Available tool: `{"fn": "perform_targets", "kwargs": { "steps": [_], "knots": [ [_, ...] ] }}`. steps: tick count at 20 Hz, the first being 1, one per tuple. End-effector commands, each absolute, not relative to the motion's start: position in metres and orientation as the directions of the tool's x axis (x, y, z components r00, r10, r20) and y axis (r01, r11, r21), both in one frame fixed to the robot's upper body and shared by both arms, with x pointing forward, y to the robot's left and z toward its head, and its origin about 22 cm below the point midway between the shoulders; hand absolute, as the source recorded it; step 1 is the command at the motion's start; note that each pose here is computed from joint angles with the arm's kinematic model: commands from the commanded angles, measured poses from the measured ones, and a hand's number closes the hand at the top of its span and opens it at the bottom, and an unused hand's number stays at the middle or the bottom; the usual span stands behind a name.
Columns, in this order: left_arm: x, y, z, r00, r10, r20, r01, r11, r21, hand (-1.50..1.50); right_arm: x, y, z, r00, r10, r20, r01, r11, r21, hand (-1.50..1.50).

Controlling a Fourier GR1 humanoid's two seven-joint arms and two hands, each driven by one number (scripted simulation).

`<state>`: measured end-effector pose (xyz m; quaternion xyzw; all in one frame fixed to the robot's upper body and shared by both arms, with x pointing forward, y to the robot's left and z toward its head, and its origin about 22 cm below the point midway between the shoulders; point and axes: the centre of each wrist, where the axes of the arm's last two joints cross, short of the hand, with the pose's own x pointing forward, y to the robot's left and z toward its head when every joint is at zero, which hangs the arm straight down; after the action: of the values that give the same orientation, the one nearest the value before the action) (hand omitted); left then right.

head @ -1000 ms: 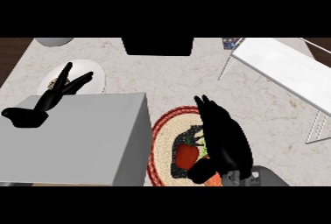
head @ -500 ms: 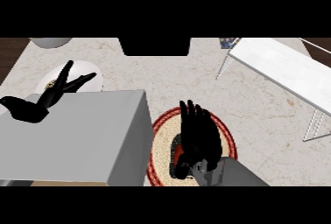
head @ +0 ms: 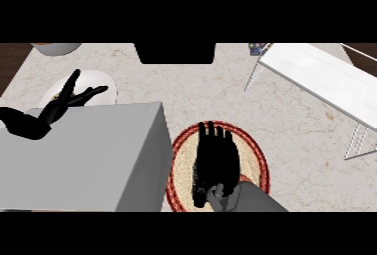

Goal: Pick the bell pepper from the placemat and place it in the tiered shelf

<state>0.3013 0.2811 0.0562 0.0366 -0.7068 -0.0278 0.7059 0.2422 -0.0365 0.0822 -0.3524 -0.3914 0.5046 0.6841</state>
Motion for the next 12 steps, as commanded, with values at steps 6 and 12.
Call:
{"fn": "perform_targets", "kwargs": {
  "steps": [6, 12],
  "knots": [
    [0.302, 0.279, 0.069, 0.032, -0.091, 0.995, -0.01, 0.996, 0.091, 0.0, 0.242, -0.027, 0.077, 0.357, 0.934, 0.023, -0.445, 0.192, -0.875, -1.5],
    [0.304, 0.28, 0.056, 0.053, -0.084, 0.995, -0.005, 0.996, 0.084, 0.0, 0.241, -0.026, 0.064, 0.365, 0.931, 0.013, -0.449, 0.189, -0.873, -1.5]
  ]
}}
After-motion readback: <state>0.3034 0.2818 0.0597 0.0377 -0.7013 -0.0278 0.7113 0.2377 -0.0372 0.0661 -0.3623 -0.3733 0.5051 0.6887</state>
